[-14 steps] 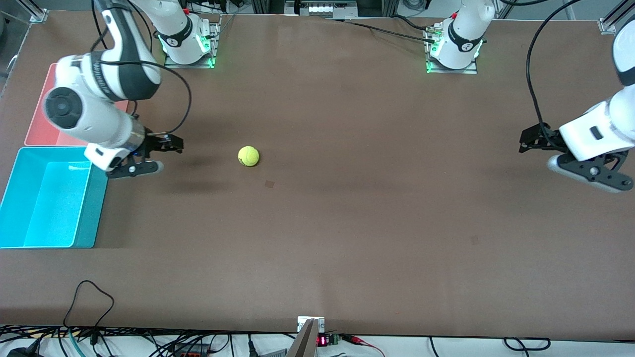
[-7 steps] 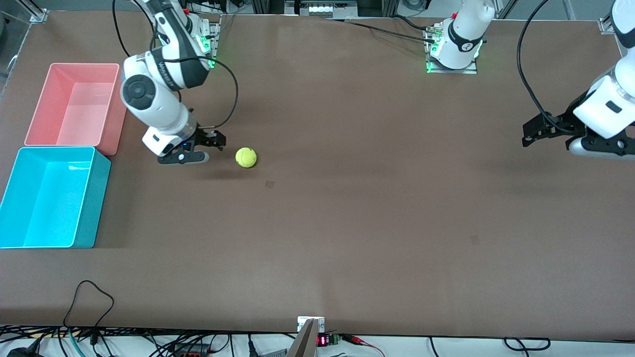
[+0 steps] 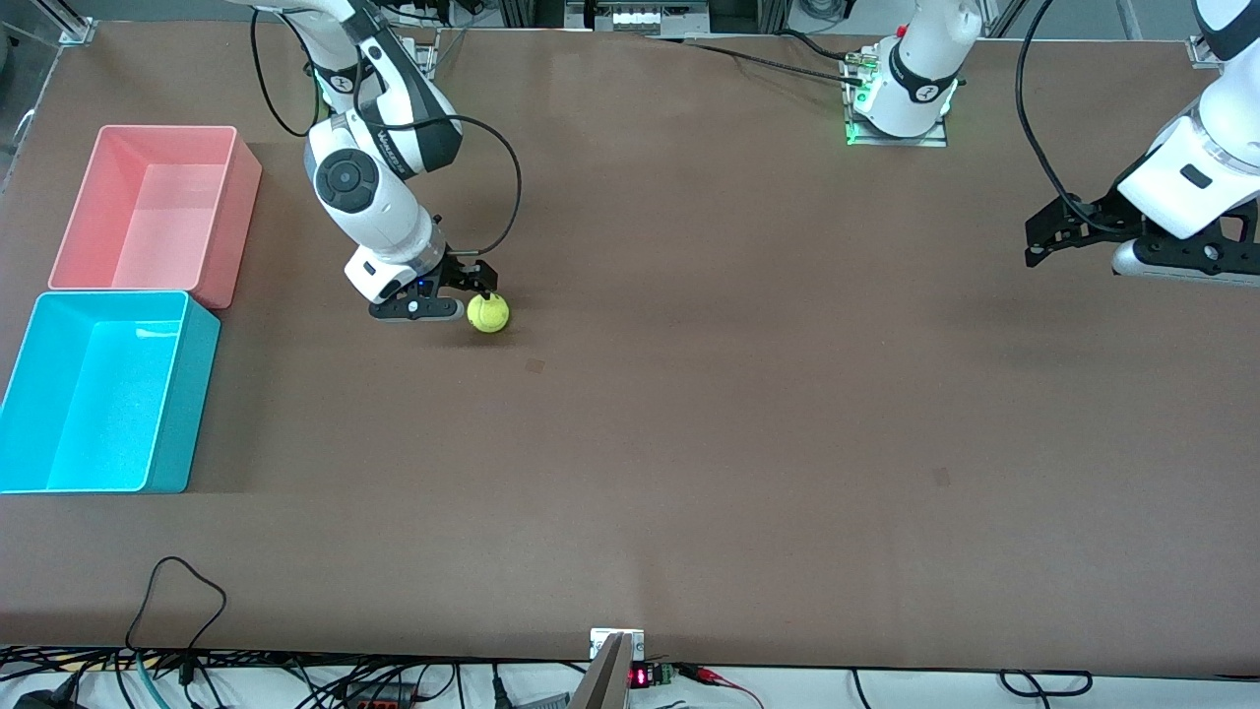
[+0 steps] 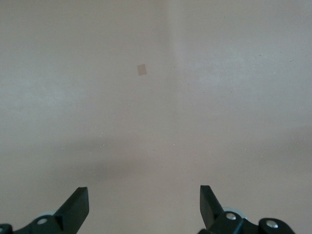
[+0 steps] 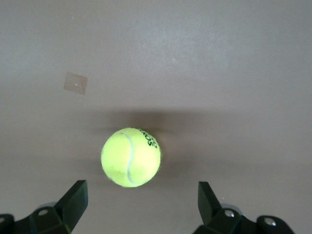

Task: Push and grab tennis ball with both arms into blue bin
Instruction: 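Move the open right gripper over the tennis ball, then lower and close the right gripper around the tennis ball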

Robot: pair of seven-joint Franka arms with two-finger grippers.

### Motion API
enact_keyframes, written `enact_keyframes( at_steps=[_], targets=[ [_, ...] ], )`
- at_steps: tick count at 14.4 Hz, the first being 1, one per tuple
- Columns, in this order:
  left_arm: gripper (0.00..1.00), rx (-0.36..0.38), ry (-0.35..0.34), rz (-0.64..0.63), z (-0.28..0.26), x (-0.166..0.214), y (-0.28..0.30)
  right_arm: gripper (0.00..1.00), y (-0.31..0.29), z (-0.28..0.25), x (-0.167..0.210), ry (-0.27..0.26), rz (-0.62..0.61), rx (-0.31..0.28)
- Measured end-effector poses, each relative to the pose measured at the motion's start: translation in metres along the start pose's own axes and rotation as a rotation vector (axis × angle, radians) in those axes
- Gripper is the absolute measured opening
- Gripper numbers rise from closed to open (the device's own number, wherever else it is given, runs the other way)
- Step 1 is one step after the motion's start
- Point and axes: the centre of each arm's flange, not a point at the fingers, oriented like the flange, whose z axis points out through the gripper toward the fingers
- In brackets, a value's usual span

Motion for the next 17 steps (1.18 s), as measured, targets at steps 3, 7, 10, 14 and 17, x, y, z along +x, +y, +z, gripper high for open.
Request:
enact_keyframes(
  at_steps=[3,7,10,14,17],
  targets=[
    [1.0,0.0,0.009,-0.004,-0.002,0.001,-0.002,1.0,-0.004,0.016,0.0,-0.004,-0.006,0.01],
    [1.0,0.0,0.008,0.011,-0.005,0.001,0.006,1.0,-0.006,0.032,0.0,-0.002,-0.008,0.021],
    [1.0,0.0,-0.006,0.015,-0.004,-0.001,0.009,1.0,-0.008,0.036,0.001,0.005,-0.011,0.028],
    [1.0,0.0,-0.01,0.016,-0.004,-0.001,0.009,1.0,-0.014,0.045,0.0,0.022,-0.046,0.026],
    [1.0,0.0,-0.012,0.016,-0.004,-0.001,0.009,1.0,-0.016,0.052,0.0,0.023,-0.083,0.01]
  ],
)
